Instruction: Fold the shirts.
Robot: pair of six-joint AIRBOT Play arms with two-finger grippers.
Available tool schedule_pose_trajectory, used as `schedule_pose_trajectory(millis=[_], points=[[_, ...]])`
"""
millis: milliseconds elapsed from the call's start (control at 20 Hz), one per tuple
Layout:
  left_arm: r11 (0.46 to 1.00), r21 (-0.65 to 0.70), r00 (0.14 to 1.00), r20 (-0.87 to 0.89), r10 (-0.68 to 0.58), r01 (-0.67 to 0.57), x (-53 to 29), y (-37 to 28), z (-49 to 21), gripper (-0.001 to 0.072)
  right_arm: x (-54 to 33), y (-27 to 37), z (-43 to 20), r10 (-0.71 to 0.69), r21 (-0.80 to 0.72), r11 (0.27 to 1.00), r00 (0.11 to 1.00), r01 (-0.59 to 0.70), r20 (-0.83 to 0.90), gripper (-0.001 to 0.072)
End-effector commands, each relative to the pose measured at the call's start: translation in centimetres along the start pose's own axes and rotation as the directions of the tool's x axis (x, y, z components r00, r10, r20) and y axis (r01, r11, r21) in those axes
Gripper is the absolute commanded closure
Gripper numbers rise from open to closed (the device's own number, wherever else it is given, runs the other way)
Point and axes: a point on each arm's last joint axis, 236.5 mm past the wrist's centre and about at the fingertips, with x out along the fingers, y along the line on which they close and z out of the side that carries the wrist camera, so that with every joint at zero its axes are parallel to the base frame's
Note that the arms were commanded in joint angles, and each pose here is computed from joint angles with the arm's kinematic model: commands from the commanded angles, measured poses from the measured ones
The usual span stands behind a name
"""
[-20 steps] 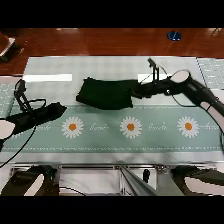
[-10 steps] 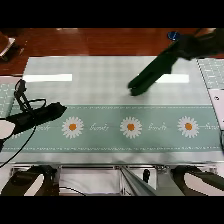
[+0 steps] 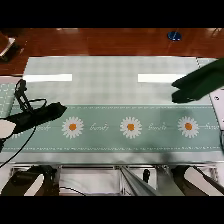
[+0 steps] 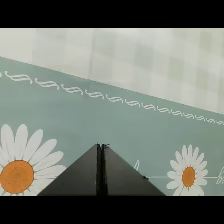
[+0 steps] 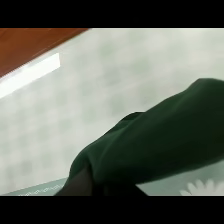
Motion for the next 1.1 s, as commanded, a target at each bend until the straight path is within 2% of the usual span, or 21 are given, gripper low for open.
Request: schedule_pose_trajectory(millis=[0,100,250,300,450,550,700,950,1000,1050], points=[[1.000,0.018,1.000,0.001,0.000,0.000,0.0,0.0,0.0,0.0685,-3.7,-5.4,-2.1,-0.156,0.138,0.977,0.987,0.160,-0.036,0.0690],[1.000,0.018,1.000,0.014,-0.001,0.001,0.0,0.0,0.3,0.0685,-4.6,-8.4,-4.7,-0.267,0.173,0.943,0.956,0.285,-0.119,0.0690],[1.000,0.018,0.999,0.037,-0.004,0.003,0.0,-0.1,0.9,0.0685,-5.9,-12.7,-9.4,-0.438,0.197,0.852,0.866,0.485,-0.242,0.0691],[1.000,0.018,0.999,0.044,-0.005,0.004,0.0,-0.1,1.0,0.0685,-6.7,-14.3,-10.8,-0.501,0.200,0.805,0.821,0.558,-0.273,0.0691],[1.000,0.018,0.999,0.051,-0.006,0.005,0.0,-0.1,1.2,0.0685,-10.3,-19.1,-15.3,-0.689,0.211,0.595,0.627,0.776,-0.364,0.0691],[1.000,0.018,0.999,0.050,-0.006,0.005,0.0,-0.1,1.2,0.0686,-11.4,-20.7,-17.8,-0.741,0.209,0.505,0.545,0.837,-0.392,0.0691],[1.000,0.018,0.999,0.050,-0.005,0.004,0.0,-0.1,1.2,0.0685,-11.1,-22.5,-23.1,-0.754,0.180,0.416,0.449,0.891,-0.480,0.0691],[1.000,0.018,0.999,0.051,-0.006,0.005,0.0,-0.1,1.2,0.0685,-8.1,-24.2,-31.3,-0.714,0.114,0.391,0.379,0.913,-0.589,0.0689],[1.000,0.018,0.999,0.051,-0.005,0.005,0.0,-0.1,1.2,0.0686,-8.0,-24.6,-32.6,-0.713,0.107,0.371,0.356,0.923,-0.604,0.0664],[1.000,0.018,0.999,0.053,-0.005,0.004,0.0,-0.1,1.2,0.0685,-8.1,-24.9,-33.4,-0.712,0.104,0.346,0.333,0.932,-0.618,0.0503]])
